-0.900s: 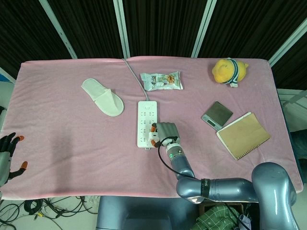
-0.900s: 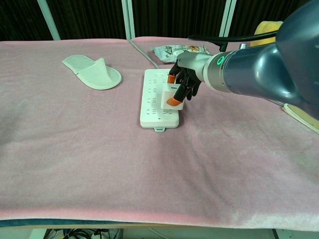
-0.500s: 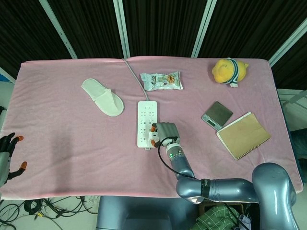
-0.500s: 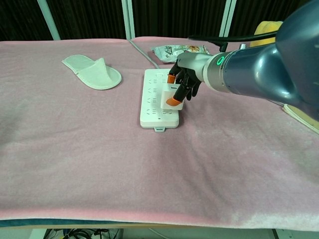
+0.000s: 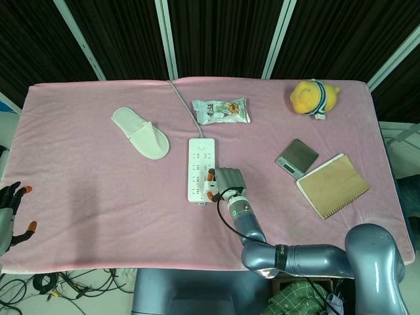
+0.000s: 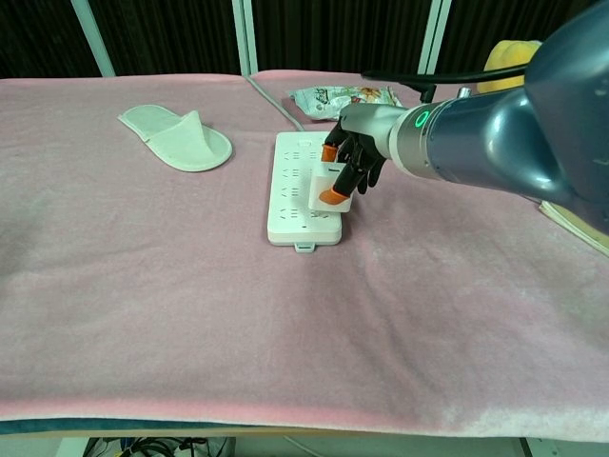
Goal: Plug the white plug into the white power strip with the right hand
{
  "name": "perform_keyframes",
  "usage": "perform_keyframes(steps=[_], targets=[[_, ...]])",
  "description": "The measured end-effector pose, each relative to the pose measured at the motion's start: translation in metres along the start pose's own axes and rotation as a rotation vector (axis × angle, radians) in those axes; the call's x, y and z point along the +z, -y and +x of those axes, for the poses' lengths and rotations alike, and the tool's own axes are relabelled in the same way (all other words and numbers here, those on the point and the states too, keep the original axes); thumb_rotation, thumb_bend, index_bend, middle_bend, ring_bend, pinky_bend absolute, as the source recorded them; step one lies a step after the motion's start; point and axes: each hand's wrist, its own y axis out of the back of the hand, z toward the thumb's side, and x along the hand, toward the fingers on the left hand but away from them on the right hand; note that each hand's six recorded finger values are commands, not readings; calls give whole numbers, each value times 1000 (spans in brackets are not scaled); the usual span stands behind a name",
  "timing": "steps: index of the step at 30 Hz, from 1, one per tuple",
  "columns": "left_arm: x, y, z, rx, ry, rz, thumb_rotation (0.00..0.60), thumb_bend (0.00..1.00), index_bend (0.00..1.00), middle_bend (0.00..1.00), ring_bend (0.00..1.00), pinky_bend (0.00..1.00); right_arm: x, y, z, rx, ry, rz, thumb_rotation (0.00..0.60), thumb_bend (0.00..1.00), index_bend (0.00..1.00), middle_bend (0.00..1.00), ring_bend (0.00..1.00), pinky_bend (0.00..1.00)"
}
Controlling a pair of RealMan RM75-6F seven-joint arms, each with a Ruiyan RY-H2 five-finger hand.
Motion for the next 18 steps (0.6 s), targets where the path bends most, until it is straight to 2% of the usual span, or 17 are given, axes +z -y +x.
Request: perform_keyframes(steps=[18], targets=[[0,0,0,-2,-2,2,600,333,133,27,0,0,1,6,-3,15,-6,2,600,316,698,586,568,361]])
